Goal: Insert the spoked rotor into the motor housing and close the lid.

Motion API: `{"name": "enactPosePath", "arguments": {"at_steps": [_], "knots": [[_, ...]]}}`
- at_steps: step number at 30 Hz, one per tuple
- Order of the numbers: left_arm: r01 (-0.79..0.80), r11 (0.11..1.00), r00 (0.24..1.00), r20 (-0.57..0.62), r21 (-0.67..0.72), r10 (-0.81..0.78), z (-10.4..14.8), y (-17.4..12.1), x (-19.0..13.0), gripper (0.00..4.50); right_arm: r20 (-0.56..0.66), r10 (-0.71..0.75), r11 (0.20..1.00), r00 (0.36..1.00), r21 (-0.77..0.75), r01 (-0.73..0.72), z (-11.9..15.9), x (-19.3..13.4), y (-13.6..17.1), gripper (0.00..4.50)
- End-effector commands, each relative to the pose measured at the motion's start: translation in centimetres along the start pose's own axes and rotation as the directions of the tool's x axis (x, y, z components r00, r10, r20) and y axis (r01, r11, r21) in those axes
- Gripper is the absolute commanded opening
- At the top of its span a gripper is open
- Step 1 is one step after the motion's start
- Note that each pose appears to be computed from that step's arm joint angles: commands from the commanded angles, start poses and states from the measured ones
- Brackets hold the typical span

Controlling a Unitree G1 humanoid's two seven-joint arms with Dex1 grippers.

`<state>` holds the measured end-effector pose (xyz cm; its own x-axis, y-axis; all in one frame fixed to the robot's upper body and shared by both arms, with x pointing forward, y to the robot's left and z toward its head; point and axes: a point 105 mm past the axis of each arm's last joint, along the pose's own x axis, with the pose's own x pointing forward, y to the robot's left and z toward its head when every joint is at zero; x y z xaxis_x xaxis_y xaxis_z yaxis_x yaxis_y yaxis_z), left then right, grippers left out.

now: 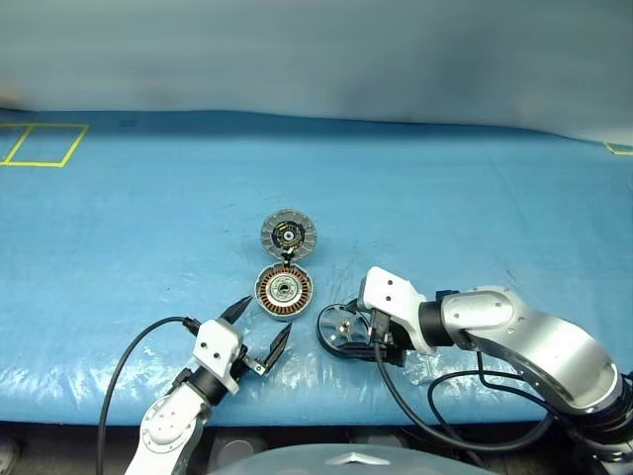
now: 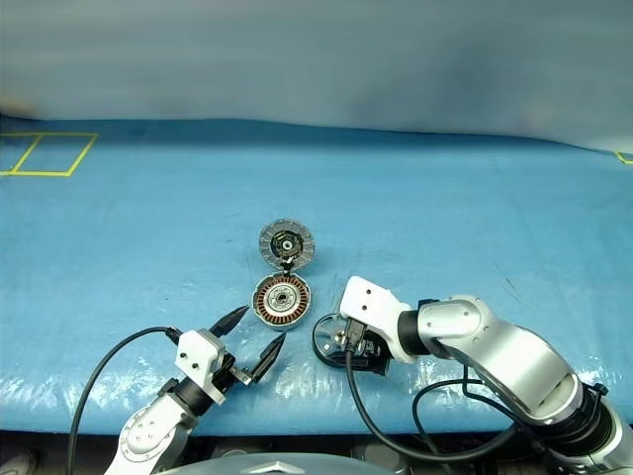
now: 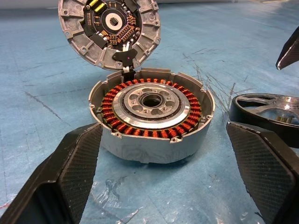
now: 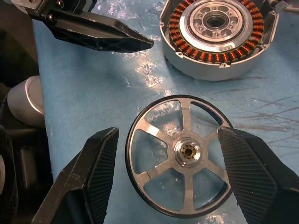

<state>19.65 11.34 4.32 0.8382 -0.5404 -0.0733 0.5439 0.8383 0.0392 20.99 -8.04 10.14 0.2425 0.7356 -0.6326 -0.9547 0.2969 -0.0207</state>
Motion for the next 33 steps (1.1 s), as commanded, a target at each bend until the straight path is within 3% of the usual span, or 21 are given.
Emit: {"name": "enactPosePath", "arguments": {"at_steps": [1,19,22,26,33], "knots": [[0.005,1.000,1.000,0.025,0.004,-0.005,0.5,-0.3,0.0,4.50,0.023,-0.017,1.000,1.000,-0.006,0.017,0.4,0.2,-0.3,3.53],[-0.013,1.000,1.000,0.020,0.004,0.013,0.3,0.0,-0.4,4.50,-0.080,0.003,0.995,0.997,0.101,0.005,-3.1,1.7,-0.5,3.53],[-0.014,1.000,1.000,0.018,0.005,0.014,0.2,0.0,-0.4,4.50,-0.084,-0.024,0.994,0.996,0.108,0.033,-3.2,1.7,-0.9,2.97],[-0.013,1.000,1.000,0.016,0.004,0.013,0.1,0.0,-0.5,4.50,-0.097,-0.054,0.992,0.994,0.106,0.064,-3.4,1.6,-1.3,1.77],[-0.009,1.000,1.000,0.019,0.002,0.009,-0.1,0.0,-0.4,4.50,-0.098,-0.081,0.994,0.992,0.066,0.088,-2.9,0.9,-1.6,1.77]]}}
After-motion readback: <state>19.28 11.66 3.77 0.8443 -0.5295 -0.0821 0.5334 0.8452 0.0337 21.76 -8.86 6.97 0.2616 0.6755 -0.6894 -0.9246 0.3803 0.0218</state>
